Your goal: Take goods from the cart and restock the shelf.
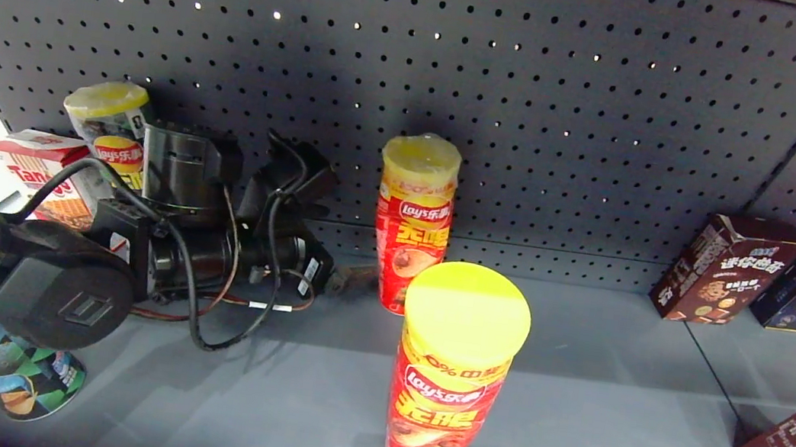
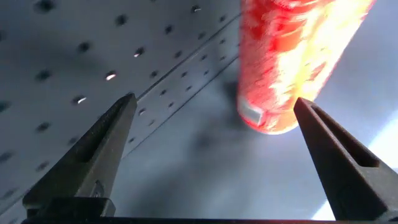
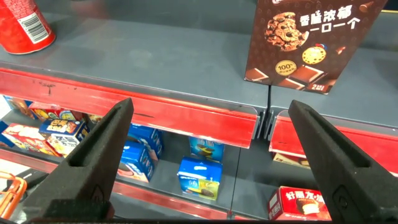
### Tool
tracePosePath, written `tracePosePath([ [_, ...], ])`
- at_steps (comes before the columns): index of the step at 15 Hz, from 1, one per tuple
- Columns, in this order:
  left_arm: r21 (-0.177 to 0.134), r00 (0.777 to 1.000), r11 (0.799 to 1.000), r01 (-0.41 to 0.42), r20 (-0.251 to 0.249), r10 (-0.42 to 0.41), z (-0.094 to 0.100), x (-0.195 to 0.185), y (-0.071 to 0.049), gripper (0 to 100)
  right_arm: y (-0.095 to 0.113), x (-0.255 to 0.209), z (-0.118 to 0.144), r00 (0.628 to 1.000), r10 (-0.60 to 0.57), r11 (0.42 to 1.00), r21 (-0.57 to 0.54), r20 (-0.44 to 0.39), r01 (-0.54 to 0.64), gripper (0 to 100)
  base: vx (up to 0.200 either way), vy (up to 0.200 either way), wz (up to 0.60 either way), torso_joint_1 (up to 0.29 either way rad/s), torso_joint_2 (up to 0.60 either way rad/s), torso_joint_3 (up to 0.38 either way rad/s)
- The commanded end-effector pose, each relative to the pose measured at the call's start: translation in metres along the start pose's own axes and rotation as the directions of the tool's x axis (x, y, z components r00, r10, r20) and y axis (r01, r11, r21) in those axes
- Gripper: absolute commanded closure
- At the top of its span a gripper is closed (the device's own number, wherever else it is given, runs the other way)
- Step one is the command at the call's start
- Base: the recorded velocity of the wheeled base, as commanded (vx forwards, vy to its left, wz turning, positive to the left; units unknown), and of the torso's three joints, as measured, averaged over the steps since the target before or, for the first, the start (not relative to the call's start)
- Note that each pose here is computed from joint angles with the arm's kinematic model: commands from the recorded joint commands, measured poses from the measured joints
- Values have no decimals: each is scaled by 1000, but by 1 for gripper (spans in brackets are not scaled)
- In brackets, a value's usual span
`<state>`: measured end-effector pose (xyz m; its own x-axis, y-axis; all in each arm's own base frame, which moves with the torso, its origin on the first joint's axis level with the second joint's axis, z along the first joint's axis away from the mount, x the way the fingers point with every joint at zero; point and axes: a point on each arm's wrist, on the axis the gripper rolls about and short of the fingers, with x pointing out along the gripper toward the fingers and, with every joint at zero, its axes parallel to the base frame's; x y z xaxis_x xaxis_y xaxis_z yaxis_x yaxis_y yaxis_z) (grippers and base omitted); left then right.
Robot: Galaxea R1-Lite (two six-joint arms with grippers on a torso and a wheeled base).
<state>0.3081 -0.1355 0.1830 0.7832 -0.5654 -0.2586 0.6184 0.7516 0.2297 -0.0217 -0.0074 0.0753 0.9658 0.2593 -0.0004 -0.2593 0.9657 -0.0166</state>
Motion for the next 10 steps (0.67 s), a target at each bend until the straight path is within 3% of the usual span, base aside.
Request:
tracePosePath([
  [1,1,1000,1000,-27,-7,27,-3,-6,1,0,0,0,0,1000,0,1000,0,-1,0,0,0,0,0,0,0,0],
  [4,17,994,995,-102,-22,103,-2,-1,4,0,0,0,0,1000,0,1000,0,-1,0,0,0,0,0,0,0,0],
  [10,21,993,993,-115,-34,115,-5,25,6,0,0,0,0,1000,2,1000,0,-1,-2,0,0,0,0,0,0,0],
])
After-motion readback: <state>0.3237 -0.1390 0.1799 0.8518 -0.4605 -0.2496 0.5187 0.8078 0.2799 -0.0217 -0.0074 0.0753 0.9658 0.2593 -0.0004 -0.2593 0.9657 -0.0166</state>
